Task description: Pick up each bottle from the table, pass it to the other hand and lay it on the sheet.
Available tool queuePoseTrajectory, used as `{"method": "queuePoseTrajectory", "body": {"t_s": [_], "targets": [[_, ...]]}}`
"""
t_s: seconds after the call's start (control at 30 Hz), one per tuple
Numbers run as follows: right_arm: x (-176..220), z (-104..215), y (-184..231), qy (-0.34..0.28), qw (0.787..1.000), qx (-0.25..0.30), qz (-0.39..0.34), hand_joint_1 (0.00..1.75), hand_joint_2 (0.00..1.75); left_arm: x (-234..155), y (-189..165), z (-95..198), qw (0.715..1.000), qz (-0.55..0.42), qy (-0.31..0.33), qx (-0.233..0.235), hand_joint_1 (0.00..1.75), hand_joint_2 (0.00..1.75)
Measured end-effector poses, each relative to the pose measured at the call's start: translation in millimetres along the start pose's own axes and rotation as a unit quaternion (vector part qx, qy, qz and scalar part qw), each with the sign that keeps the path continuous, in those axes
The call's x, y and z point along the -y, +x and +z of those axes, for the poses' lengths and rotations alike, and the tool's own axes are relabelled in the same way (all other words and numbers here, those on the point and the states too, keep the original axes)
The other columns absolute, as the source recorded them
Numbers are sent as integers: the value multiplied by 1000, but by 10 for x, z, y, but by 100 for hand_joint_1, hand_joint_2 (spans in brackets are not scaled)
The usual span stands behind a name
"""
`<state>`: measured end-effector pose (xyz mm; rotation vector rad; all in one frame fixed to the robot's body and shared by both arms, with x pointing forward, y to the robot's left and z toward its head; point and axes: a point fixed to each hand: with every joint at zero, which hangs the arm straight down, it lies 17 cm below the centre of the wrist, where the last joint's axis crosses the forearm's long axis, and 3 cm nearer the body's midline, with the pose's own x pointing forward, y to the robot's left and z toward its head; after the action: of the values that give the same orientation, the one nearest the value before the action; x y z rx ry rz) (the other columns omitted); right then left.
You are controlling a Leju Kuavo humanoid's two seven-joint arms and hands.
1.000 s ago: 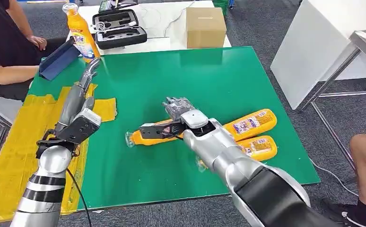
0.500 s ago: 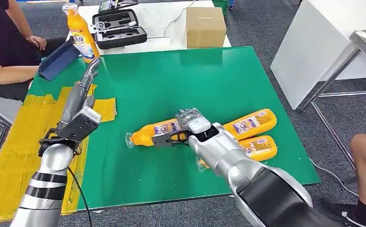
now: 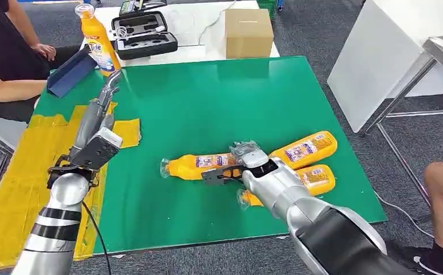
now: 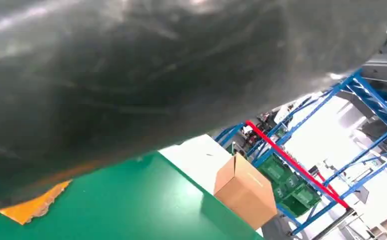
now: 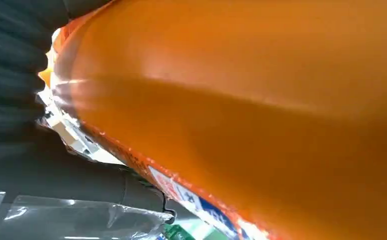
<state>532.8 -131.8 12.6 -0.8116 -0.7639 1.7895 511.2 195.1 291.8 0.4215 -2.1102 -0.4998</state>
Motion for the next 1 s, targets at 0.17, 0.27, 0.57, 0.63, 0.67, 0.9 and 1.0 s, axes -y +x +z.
{"method": "queuePoseTrajectory", "body": {"t_s": [0.17,0.27,0.57,0.63,0.67,0.9,1.0], "targets": [[-33,-7,-58,-1,1000,-9,-6,0,175,6,5,0,1000,3,0,0,0,0],[-24,-12,-77,-8,1000,-14,-17,171,175,15,12,0,1000,5,-1,0,0,0],[12,-22,-62,-21,998,-10,-54,175,175,29,-1,10,1000,6,-2,-3,0,0],[5,-23,-57,-21,998,-9,-59,175,175,32,-6,15,1000,6,-3,-4,0,0],[2,-24,-57,-21,998,-9,-60,175,175,33,-6,16,1000,6,-3,-4,0,0],[29,-28,-67,-28,997,-8,-72,175,175,39,-15,26,1000,6,-3,-5,0,0],[46,-31,-54,-34,996,-4,-84,175,175,57,-38,40,1000,14,-7,-12,0,0]]}}
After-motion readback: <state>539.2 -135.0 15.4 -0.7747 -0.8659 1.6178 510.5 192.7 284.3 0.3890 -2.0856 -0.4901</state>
